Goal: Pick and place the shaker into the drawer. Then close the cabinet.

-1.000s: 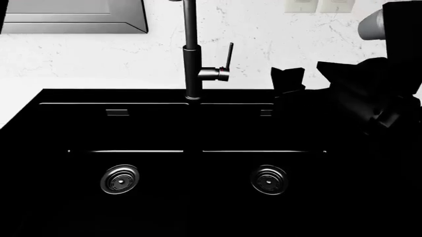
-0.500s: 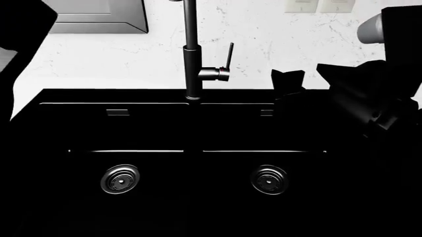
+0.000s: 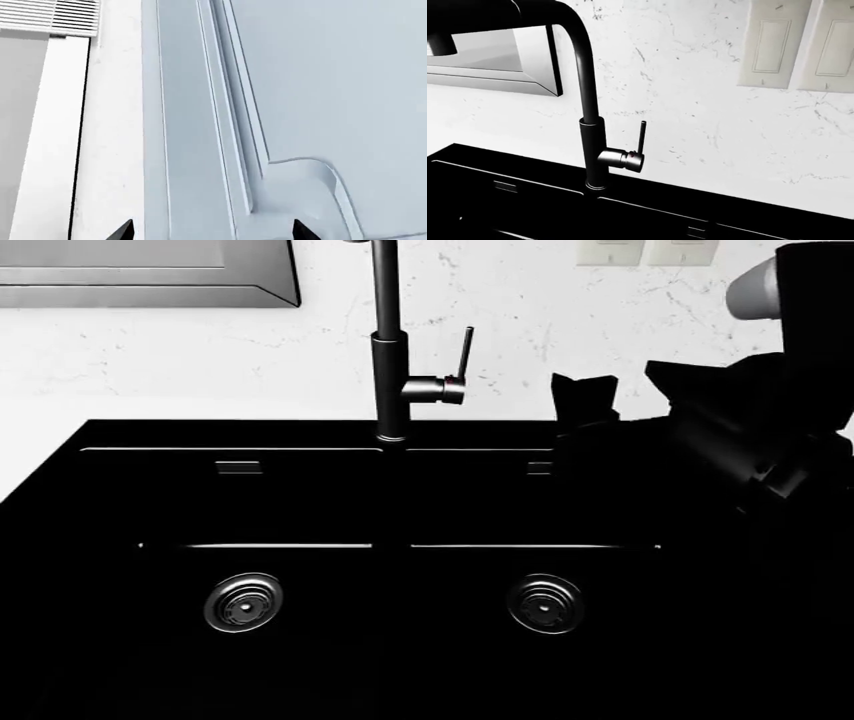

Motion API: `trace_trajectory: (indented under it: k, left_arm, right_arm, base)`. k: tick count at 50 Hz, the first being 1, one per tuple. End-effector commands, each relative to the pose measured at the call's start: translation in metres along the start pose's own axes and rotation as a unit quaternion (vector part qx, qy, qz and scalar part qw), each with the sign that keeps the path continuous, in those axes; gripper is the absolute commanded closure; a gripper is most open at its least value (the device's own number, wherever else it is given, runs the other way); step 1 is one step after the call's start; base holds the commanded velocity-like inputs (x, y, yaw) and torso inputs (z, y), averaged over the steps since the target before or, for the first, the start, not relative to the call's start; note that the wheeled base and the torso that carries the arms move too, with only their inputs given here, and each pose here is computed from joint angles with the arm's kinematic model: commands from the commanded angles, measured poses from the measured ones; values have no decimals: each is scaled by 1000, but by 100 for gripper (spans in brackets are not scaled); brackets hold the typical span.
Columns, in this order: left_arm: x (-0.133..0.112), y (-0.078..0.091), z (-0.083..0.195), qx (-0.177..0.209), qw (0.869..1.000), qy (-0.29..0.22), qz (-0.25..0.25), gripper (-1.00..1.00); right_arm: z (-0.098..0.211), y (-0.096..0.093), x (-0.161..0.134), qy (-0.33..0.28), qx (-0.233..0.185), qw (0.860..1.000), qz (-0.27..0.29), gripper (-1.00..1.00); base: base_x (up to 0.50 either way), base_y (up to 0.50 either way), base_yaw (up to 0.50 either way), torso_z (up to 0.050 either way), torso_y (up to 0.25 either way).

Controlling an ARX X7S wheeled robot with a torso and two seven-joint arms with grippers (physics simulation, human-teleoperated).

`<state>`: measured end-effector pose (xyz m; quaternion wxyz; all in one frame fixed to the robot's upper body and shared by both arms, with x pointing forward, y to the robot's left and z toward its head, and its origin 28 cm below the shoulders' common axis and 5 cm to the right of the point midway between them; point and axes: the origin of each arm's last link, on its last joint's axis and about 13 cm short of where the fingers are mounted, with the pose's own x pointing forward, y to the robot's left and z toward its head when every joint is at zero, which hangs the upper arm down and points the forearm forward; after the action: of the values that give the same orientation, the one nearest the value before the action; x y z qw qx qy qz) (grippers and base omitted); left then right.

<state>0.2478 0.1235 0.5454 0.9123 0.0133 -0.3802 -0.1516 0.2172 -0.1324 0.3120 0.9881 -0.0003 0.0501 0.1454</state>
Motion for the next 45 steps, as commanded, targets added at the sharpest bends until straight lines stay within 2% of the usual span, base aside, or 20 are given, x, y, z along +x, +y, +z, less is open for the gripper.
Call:
trace_trajectory:
  k: [1, 8, 17, 25, 35, 45]
  left_arm:
    - [-50, 9, -19, 61, 987, 150, -3, -100]
    - [-73, 15, -1, 72, 990, 121, 1, -100]
    - [-111, 24, -2, 68, 992, 106, 0, -100]
    - [-131, 36, -6, 67, 993, 99, 16, -100]
    - [-146, 50, -21, 62, 991, 111, 36, -100]
    - [-147, 55, -29, 48, 992, 112, 37, -100]
  right_arm:
    - [9, 1, -7, -15, -9, 1000, -9, -100]
    - [19, 2, -14, -30, -19, 999, -22, -100]
    - [30, 4, -26, -44, -26, 998, -31, -100]
    - [37, 13, -38, -63, -44, 996, -37, -100]
    - [45, 20, -62, -104, -50, 992, -50, -100]
    - [49, 26, -97, -183, -62, 978, -84, -100]
  base:
    - [0, 0, 0, 0, 0]
    - [0, 0, 0, 0, 0]
    - [0, 0, 0, 0, 0]
    - [0, 0, 0, 0, 0]
    - [0, 0, 0, 0, 0]
    - [0, 0, 0, 0, 0]
